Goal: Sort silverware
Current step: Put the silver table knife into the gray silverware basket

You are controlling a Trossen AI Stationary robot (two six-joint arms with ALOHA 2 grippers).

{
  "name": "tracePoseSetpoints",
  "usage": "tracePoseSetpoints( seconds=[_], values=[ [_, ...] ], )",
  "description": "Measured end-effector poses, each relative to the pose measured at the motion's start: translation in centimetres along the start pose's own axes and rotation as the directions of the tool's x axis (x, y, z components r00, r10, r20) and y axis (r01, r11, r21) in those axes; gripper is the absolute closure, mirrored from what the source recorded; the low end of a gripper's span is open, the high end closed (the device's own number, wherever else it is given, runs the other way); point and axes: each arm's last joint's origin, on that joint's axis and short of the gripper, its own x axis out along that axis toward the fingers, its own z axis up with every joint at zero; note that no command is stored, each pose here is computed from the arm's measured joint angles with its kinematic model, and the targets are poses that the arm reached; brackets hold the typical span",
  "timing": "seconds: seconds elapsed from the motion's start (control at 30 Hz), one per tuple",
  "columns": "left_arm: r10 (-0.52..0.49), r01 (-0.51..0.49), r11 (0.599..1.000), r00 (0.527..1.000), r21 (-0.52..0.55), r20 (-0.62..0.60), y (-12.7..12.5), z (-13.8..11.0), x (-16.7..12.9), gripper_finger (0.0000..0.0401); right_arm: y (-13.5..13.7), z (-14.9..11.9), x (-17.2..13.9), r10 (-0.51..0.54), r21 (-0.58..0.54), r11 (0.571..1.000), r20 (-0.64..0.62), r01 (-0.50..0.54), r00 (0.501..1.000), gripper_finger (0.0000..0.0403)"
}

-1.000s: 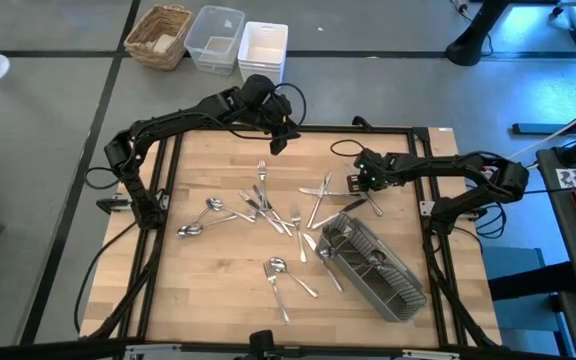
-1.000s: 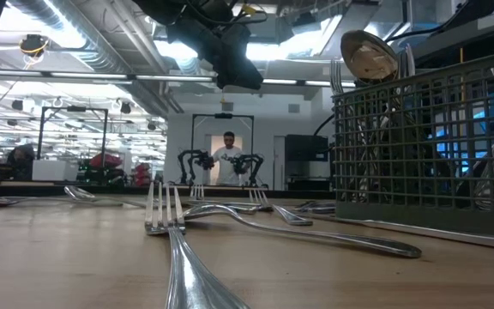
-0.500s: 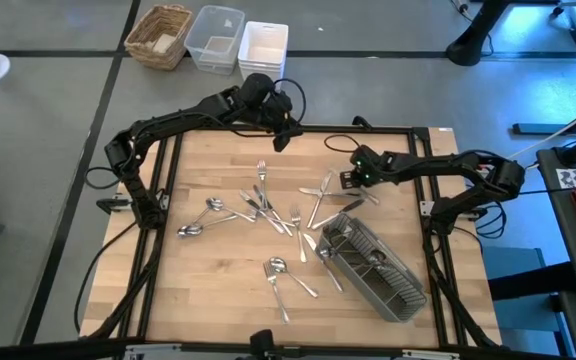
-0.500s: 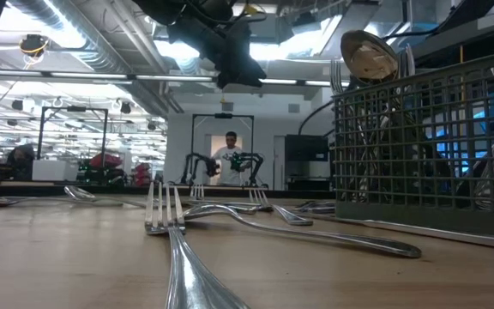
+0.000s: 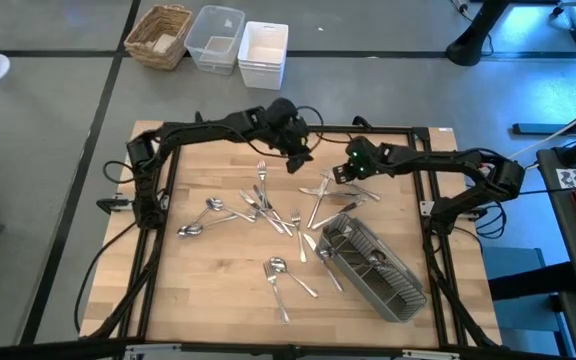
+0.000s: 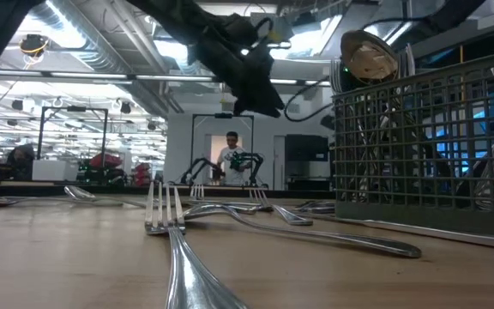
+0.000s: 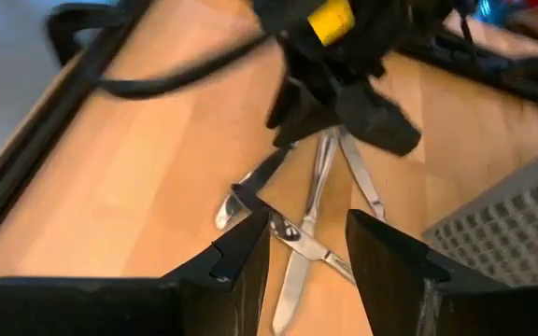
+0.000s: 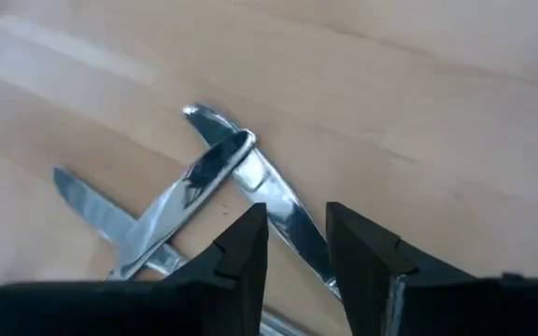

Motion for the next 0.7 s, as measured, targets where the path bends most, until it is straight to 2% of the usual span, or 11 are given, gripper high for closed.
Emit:
tracePoseSetpoints(
  seconds=[0.13,0.3,0.43,0.53,0.7],
  values=[
    [-0.020,0.018,0.996,0.999,0.087,0.031,-0.3,-0.2,2.0,0.0265,1.1,1.6,-2.1,-0.057,-0.105,0.993,-0.053,0.051,0.997,0.0291],
    [-0.105,0.105,0.994,0.994,0.041,0.001,-0.4,-1.3,4.3,0.0265,2.4,4.0,-6.3,-0.222,-0.250,0.947,-0.060,0.201,0.973,0.0291],
    [-0.143,0.143,0.990,0.988,-0.012,-0.058,-0.9,-2.2,5.4,0.0265,3.2,6.1,-10.3,-0.362,-0.328,0.878,0.024,0.349,0.932,0.0291],
    [-0.158,0.150,0.986,0.977,-0.069,-0.141,-1.6,-3.1,5.6,0.0265,3.8,7.5,-13.4,-0.427,-0.354,0.826,0.117,0.439,0.897,0.0291],
    [-0.183,0.133,0.963,0.960,-0.233,-0.211,-3.4,-3.8,6.0,0.0265,5.0,9.6,-17.5,-0.423,-0.353,0.792,0.270,0.498,0.865,0.0291]
  ],
)
